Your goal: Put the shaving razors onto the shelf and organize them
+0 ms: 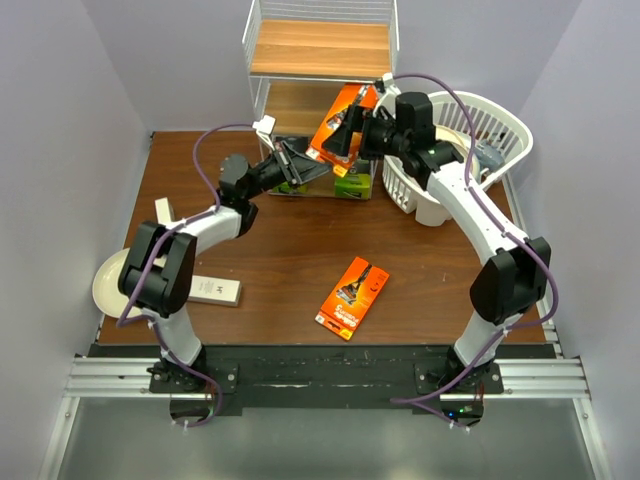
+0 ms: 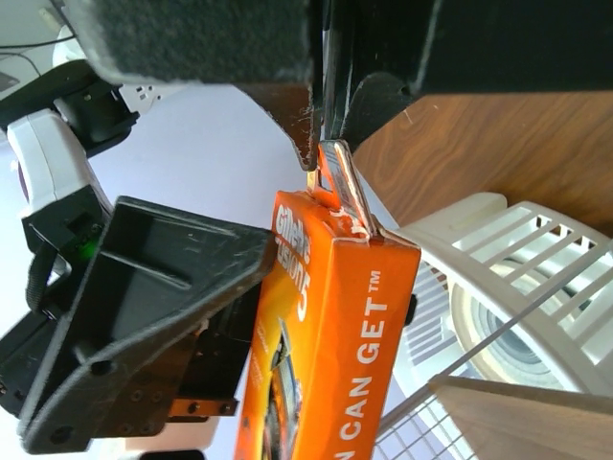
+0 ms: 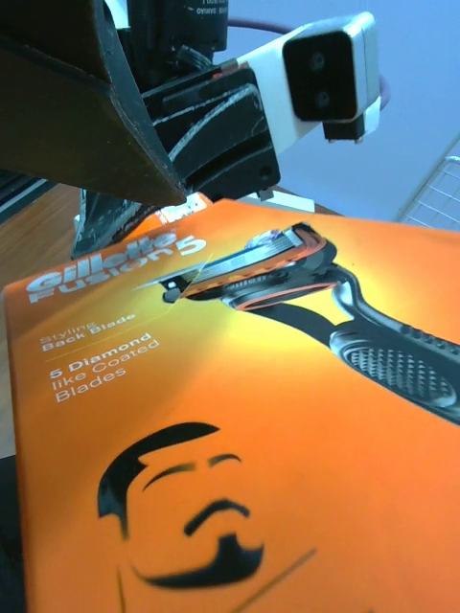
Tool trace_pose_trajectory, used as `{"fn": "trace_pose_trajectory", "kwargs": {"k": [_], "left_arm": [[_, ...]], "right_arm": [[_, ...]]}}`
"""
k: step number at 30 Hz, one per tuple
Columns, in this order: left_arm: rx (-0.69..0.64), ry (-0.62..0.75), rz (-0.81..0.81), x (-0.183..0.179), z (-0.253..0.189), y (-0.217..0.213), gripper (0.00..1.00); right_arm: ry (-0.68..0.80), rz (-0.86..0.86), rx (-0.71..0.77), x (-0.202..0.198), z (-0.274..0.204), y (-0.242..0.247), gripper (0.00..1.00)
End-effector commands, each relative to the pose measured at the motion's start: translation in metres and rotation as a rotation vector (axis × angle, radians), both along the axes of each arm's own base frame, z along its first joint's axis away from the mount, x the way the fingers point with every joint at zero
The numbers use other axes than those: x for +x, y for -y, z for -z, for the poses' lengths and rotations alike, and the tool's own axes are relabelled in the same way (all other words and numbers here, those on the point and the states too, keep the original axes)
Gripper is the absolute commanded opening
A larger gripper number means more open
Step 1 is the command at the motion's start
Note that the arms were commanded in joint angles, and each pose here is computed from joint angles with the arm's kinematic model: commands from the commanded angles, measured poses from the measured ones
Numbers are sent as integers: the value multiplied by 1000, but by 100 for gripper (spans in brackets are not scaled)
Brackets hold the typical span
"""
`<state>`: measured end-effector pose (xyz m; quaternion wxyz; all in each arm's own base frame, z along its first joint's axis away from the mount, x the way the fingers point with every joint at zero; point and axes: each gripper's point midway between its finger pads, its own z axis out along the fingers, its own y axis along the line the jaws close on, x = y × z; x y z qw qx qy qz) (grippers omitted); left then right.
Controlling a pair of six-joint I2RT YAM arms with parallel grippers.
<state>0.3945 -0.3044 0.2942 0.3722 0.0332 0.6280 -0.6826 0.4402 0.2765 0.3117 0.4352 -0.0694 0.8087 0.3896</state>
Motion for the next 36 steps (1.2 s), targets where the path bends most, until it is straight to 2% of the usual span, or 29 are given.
{"fn": "trace_pose_trajectory", "kwargs": {"k": [1,9,14,22,28,36], "left_arm": [[-42,14,-29,-1,-22,1,0],[-38,-37,-42,-22,-5,-9,0],[-36,-55,-68,-16,-2,-15,0],[-60,-50,-83,-4,-13,-17,0],[-86,-14,-115,11,-26,-28,0],[-108,-14,-91,20,-34,-13,0]], "right_arm": [[53,-2,-11,2,-12,-6,97],[42,-50,-26,-17,-4,-24,97],[37,-50,-62,-21,3,-21,98],[39,-2,-206,-23,13,17,99],[43,46,-261,-26,15,48,99],[91,50,-363,-39,2,76,99]]}}
